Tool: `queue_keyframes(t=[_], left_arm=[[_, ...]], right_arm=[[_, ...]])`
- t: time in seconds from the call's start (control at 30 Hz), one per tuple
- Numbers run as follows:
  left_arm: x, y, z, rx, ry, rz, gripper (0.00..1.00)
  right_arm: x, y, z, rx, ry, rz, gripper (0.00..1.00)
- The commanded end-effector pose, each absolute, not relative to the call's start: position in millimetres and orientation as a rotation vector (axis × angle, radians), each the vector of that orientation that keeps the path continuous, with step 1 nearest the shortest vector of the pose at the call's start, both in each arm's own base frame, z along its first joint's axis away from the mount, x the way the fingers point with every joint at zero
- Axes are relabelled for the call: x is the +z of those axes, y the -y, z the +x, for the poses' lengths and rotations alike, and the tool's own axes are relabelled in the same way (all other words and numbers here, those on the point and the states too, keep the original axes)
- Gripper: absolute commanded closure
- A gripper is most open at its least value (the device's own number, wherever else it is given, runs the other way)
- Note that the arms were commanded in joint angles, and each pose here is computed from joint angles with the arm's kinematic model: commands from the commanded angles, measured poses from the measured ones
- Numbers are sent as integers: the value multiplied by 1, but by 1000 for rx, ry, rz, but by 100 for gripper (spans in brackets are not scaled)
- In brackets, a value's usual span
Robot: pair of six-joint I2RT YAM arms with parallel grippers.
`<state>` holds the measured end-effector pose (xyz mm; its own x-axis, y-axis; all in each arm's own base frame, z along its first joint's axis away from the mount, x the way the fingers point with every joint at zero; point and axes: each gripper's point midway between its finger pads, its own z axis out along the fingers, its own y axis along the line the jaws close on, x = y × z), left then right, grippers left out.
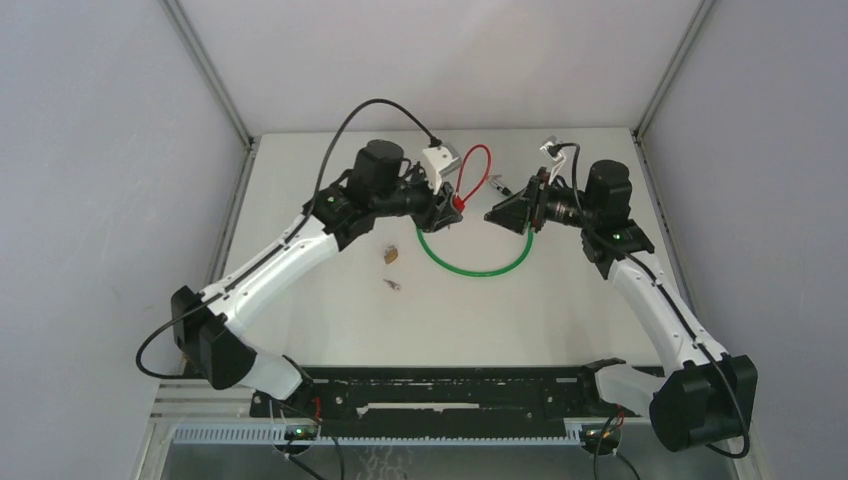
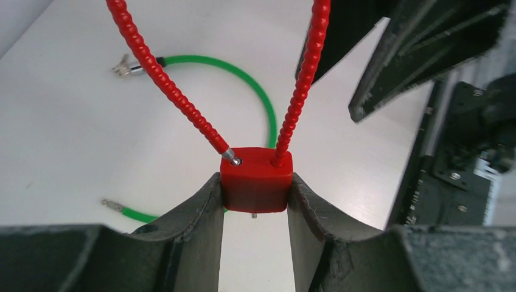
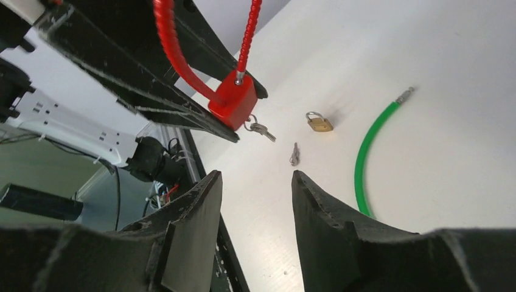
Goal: Lock with the key
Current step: Adjust the lock.
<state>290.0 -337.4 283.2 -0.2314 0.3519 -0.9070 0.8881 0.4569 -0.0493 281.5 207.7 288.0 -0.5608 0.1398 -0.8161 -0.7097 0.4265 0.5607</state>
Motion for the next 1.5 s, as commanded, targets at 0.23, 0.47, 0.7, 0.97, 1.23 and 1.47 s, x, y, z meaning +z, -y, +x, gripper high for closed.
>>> queue_keyframes(t=[0.23,0.47,0.7,0.97,1.23,1.47], left_arm=[[324,338,201,-1226,-1391,1371,100],[315,338,186,-1296,-1308,1450,100],[307,340,177,-1363,-1275,1485,100],[302,340,172,-1407,-1246,1513,100],[295,342,177,-1396,-1265,1510,100],[292,342,179,-1393,-1275,1507,100]], right_arm=[[346,-220,250,1367,-1477,-715,49],[345,-244,227,1404,-1429,-832,49],[345,-252,222,1415,-1426,-845,57],[342,-251,222,1387,-1433,-841,73],[343,-253,220,1379,-1429,-848,92],[338,-253,226,1330,-1440,-837,100]])
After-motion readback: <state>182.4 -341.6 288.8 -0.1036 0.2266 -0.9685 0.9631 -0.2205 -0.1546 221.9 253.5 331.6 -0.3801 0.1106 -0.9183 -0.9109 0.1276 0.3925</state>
